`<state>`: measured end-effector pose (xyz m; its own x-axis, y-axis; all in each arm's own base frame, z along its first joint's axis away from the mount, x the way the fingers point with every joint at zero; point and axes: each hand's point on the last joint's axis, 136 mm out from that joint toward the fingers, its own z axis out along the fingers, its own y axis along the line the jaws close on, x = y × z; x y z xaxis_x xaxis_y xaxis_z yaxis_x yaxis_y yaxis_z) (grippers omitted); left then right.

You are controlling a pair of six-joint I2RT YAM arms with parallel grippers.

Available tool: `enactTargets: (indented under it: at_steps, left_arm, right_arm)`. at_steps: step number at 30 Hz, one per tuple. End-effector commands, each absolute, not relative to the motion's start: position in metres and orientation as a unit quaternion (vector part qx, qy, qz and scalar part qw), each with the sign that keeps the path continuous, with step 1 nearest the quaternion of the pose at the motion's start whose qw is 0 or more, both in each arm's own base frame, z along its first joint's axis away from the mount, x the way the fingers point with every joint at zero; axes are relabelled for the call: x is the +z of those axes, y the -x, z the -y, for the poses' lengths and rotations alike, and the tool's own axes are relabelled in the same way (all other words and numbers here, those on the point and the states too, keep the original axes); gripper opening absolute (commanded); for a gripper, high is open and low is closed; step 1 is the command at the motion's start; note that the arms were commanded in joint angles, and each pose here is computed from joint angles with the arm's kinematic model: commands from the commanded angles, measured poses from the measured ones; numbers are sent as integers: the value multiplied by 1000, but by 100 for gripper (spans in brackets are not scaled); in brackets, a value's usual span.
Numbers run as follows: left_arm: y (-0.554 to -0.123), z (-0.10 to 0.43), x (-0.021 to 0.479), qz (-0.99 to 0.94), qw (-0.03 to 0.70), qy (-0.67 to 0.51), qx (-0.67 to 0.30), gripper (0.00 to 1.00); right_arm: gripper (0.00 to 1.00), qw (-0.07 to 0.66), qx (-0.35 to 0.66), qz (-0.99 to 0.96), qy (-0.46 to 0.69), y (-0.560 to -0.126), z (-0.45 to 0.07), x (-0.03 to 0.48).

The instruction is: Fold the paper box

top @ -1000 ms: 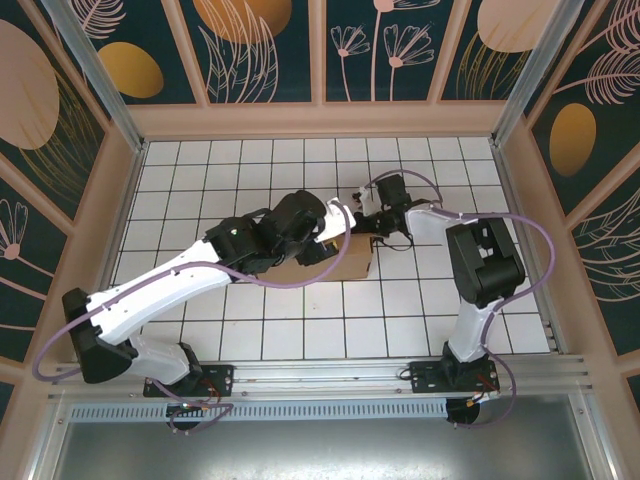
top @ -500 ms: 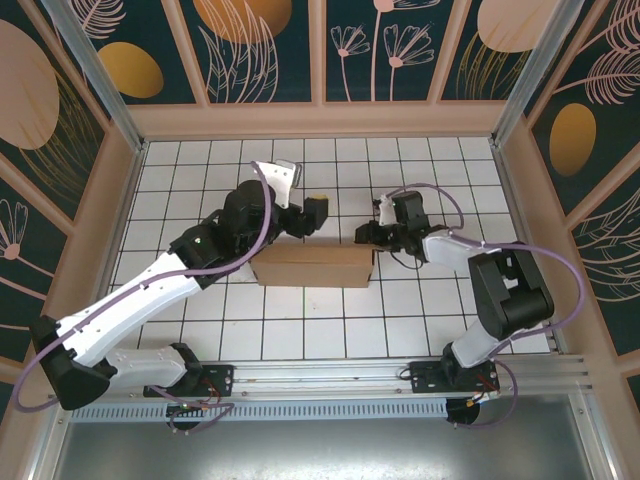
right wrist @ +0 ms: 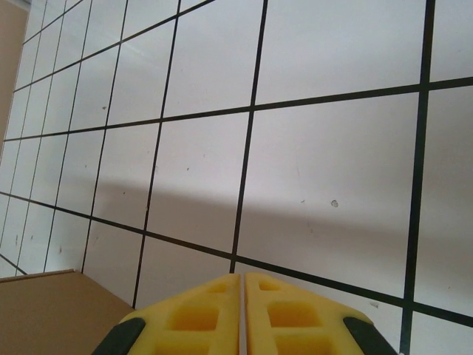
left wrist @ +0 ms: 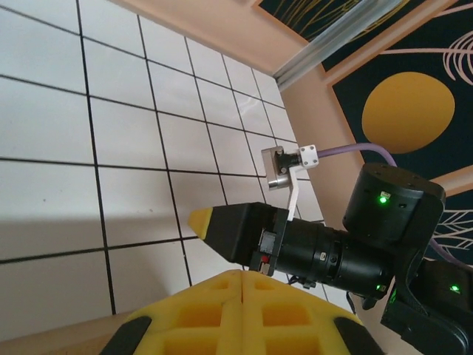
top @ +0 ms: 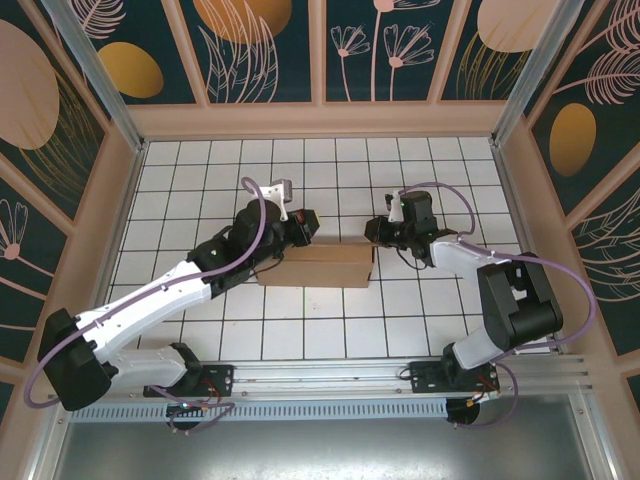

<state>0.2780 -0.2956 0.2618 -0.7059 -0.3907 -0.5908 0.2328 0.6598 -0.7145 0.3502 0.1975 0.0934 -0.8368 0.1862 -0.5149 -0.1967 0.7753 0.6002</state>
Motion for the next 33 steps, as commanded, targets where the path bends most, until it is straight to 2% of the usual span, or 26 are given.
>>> enactTargets:
  at_steps: [1, 7, 14, 18, 22, 33]
  left_arm:
    - [-273, 292, 246, -828, 354, 81, -427, 0]
    - [-259, 281, 192, -848, 314, 104, -413, 0]
    - [-252, 270, 162, -859, 302, 119, -396, 0]
    - [-253, 266, 150, -867, 302, 122, -377, 0]
    - [-255, 266, 150, -867, 306, 117, -374, 0]
    - [-254, 269, 145, -872, 302, 107, -371, 0]
  right_arm:
    - [10, 312, 322, -894, -5, -356, -188, 102]
    - [11, 345, 302, -888, -12, -369, -177, 133]
    - [21, 370, 306, -877, -5, -368, -177, 190]
    - [36, 331, 325, -886, -4, -347, -185, 205]
    - [45, 291, 295, -910, -13, -317, -179, 207]
    - [49, 205, 342, -917, -12, -242, -182, 219]
